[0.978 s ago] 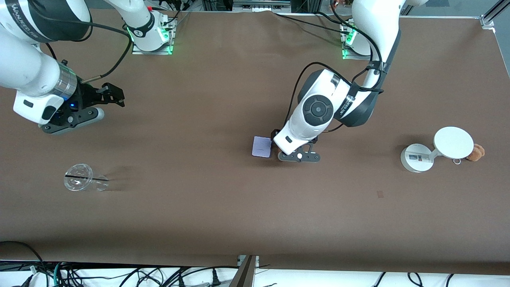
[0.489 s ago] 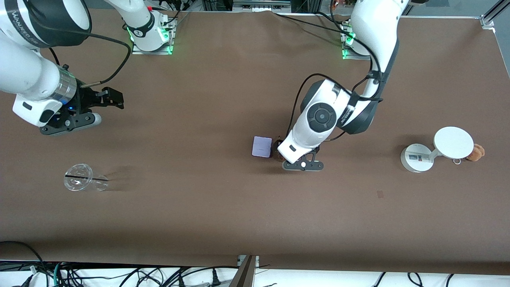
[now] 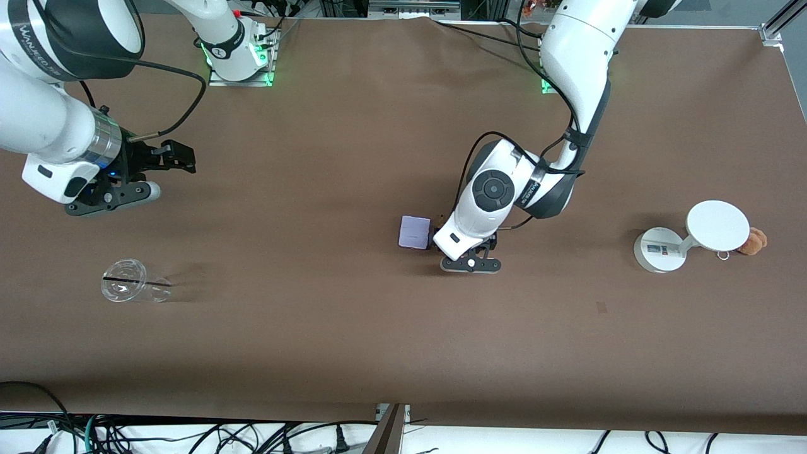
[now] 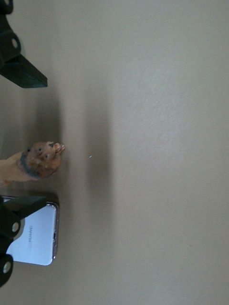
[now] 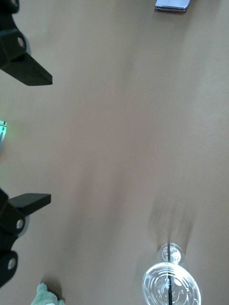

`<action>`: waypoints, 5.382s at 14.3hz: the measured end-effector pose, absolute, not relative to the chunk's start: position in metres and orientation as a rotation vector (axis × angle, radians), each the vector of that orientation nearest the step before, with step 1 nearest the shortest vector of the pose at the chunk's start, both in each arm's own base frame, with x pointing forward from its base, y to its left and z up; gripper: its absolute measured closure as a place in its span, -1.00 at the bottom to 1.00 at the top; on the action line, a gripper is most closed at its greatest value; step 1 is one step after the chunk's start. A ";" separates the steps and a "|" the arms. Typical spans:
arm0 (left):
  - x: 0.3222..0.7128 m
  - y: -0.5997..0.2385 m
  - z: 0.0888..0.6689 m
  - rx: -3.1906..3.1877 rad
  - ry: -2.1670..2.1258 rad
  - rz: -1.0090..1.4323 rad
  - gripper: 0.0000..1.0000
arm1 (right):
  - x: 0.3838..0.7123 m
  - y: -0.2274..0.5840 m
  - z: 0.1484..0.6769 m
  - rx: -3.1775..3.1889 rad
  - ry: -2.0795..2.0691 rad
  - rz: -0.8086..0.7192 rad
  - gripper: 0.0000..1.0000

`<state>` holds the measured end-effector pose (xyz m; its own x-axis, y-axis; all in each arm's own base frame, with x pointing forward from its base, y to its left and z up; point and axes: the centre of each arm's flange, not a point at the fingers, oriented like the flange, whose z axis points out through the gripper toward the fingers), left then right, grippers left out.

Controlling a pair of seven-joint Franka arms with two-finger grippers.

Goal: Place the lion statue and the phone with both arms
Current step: 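Lower the left gripper and close it on the lion statue, then carry the lion toward the white lamp while the right gripper reaches the phone, then grasp the white phone with the right gripper while the left gripper lowers the lion, then release the lion beside the lamp while the right gripper carries the phone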

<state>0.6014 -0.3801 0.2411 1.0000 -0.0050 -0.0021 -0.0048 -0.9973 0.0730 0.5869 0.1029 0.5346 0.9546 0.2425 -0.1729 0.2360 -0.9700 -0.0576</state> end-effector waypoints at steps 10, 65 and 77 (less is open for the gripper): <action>0.588 -0.396 0.222 3.100 -0.046 0.070 -1.00 | 0.589 0.120 0.523 -3.082 -0.302 0.304 -1.00; 0.607 0.032 0.208 3.114 -0.279 -0.019 -0.23 | 0.530 0.547 0.174 -3.065 0.370 -0.267 -0.94; 0.603 -0.015 0.304 3.086 -0.307 -0.116 -1.00 | 0.591 0.478 0.243 -3.171 0.030 -0.164 -0.67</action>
<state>0.6025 -0.0149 0.3042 0.9776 -0.1983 -0.0707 -0.1955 -0.9797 0.0454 0.5907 0.4780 0.2431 0.9945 -0.0171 0.1037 -0.0206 -0.9992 0.0332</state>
